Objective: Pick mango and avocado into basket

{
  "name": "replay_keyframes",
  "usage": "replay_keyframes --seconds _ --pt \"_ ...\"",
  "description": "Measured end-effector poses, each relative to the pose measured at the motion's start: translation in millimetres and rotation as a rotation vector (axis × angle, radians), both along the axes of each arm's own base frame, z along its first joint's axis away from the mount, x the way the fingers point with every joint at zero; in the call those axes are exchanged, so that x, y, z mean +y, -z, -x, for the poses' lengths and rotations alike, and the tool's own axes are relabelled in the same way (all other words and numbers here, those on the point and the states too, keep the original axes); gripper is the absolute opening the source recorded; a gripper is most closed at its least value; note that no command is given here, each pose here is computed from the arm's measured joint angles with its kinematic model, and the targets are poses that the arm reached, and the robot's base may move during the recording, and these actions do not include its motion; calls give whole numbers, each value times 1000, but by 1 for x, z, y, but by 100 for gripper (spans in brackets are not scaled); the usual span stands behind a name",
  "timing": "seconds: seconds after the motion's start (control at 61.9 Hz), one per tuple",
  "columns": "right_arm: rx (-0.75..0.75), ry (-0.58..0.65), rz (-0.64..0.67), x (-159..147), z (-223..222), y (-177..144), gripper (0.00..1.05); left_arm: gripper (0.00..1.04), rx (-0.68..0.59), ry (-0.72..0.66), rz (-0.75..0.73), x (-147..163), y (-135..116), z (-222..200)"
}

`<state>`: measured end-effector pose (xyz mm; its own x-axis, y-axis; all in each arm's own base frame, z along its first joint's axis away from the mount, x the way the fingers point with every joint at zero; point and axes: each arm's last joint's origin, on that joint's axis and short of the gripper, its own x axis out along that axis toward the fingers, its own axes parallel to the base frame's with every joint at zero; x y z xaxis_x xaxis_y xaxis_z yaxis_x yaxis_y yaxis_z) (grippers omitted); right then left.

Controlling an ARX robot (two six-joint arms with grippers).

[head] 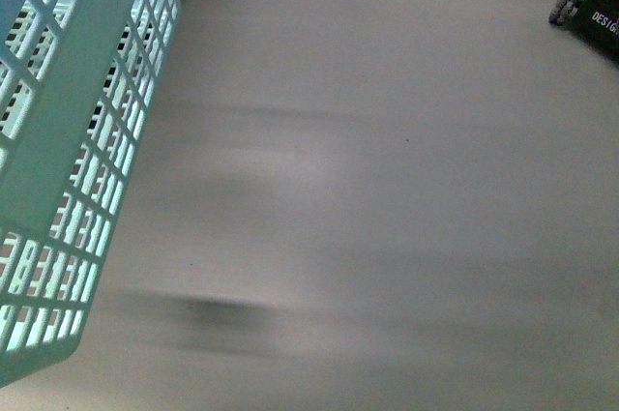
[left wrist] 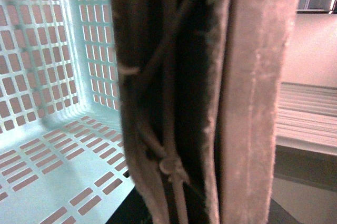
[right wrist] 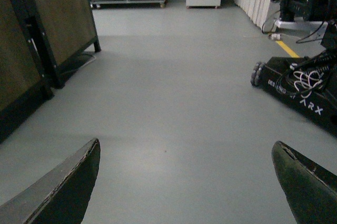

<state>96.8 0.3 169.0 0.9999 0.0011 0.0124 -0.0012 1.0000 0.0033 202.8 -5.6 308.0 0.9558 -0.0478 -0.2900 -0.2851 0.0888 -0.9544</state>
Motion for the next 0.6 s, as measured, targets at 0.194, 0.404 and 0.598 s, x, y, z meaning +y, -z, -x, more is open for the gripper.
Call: replay_keyframes --seconds 0.194,0.404,0.598 --pt "0 0 1 0 0 0 96 16 0 0 0 0 0 0" --pt "0 0 0 0 0 0 96 16 0 0 0 0 0 0" --pt "0 0 0 0 0 0 96 16 0 0 0 0 0 0"
